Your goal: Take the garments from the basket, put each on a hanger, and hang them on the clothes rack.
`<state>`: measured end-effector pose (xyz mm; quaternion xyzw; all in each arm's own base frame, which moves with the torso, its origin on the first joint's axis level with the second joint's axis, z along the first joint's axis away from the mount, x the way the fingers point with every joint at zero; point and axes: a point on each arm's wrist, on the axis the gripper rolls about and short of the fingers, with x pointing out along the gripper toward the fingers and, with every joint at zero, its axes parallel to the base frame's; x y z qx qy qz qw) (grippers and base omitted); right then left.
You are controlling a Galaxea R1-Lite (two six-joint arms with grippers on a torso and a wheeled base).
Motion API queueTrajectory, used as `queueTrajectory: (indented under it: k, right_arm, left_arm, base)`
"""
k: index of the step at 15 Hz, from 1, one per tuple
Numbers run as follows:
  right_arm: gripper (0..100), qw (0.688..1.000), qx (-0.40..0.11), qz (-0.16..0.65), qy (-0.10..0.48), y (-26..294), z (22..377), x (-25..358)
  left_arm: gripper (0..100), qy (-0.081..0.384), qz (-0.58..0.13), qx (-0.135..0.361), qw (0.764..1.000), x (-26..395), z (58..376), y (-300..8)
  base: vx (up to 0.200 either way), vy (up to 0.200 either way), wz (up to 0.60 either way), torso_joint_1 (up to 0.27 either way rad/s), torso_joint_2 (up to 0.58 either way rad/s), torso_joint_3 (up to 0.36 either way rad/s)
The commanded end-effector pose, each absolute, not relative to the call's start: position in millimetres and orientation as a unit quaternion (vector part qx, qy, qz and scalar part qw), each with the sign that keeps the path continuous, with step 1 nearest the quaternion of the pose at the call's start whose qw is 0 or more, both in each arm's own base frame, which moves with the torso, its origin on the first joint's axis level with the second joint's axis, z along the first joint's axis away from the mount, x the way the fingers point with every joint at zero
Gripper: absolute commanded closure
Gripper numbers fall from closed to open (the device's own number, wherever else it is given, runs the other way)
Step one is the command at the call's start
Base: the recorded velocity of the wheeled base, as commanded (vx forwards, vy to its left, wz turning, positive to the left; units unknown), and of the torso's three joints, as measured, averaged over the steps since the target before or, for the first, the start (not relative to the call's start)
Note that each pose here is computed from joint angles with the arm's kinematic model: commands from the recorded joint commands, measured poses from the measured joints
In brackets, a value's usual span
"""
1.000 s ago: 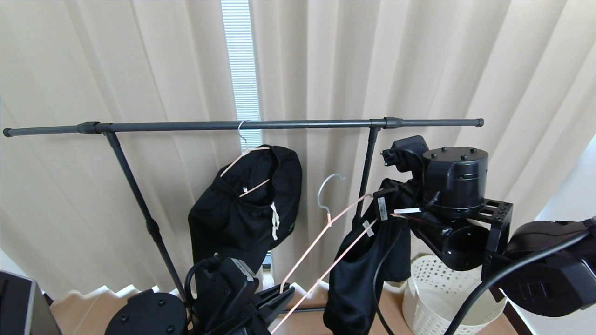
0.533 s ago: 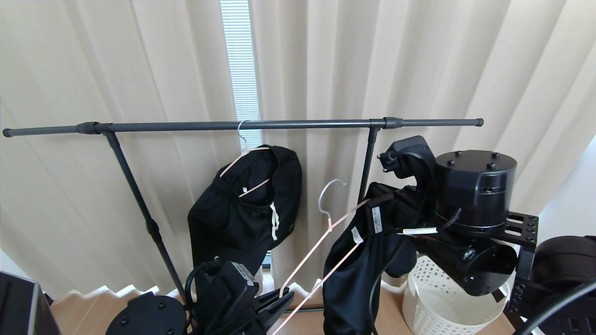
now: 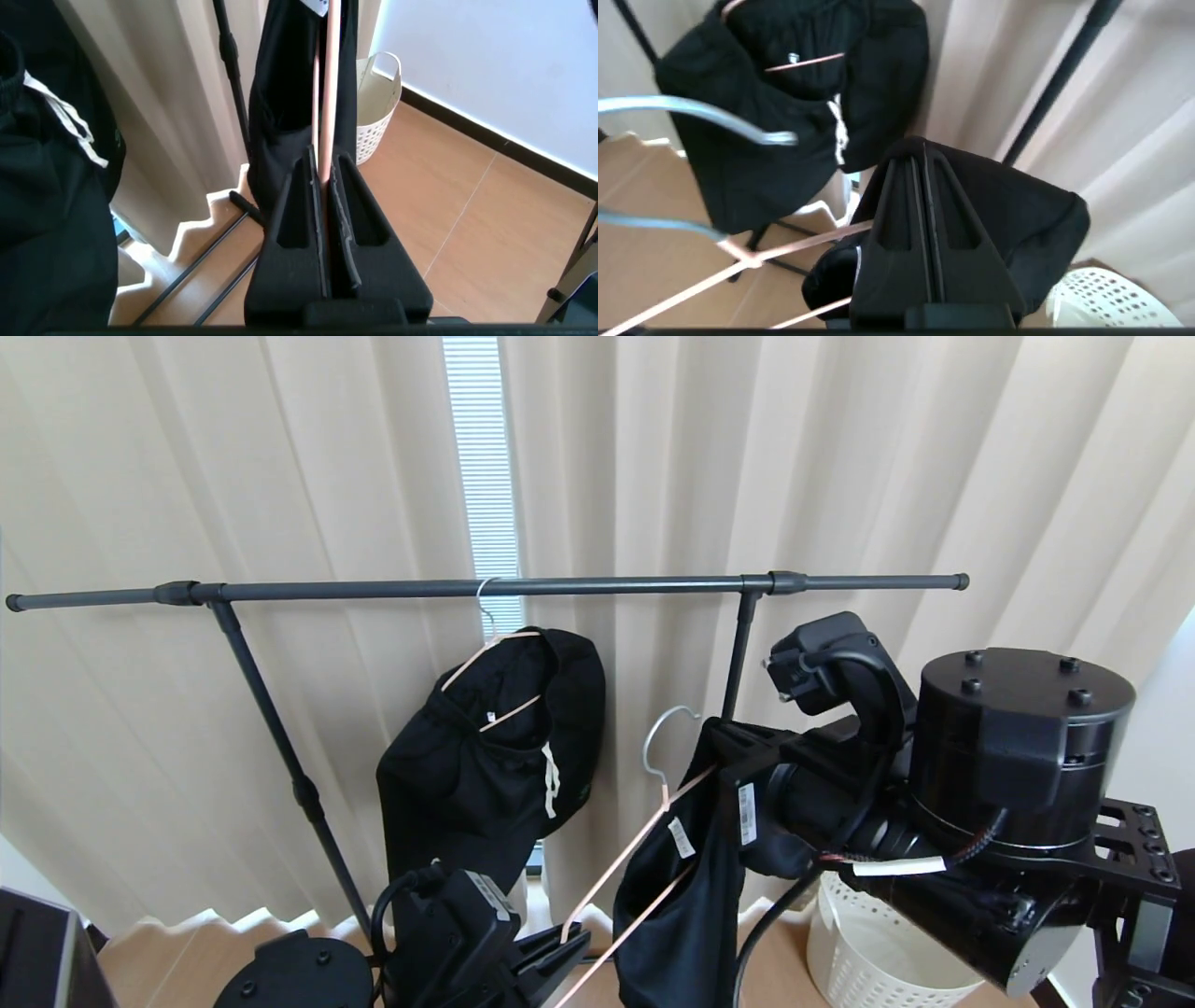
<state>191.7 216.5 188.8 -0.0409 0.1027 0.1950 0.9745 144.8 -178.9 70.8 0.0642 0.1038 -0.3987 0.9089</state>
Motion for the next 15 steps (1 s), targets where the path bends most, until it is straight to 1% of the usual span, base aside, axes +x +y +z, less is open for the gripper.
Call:
queueTrajectory:
  k: [1, 6, 11, 15]
  right_arm:
    - [100, 0.969, -0.036, 0.225, 0.1, 217, 192, 179]
    - [100, 0.946, -0.028, 0.305, 0.102, 205, 196, 162]
    - [100, 0.955, -0.029, 0.273, 0.111, 197, 191, 182]
    - [100, 0.956, -0.031, 0.27, 0.114, 196, 189, 183]
  left_arm:
    - [100, 0.103, -0.398, 0.064, 0.909, 145, 71, -179]
    - [100, 0.107, -0.397, 0.064, 0.909, 145, 70, -179]
    - [100, 0.109, -0.396, 0.07, 0.909, 143, 69, -176]
    - [100, 0.1, -0.397, 0.067, 0.91, 142, 73, -175]
  base:
    - [0.0, 0.0, 0.0, 0.0, 0.0, 0.0]
    - [0.0, 0.0, 0.0, 0.0, 0.0, 0.0]
    - [0.0, 0.0, 0.0, 0.0, 0.0, 0.0]
    - [0.0, 0.0, 0.0, 0.0, 0.0, 0.0]
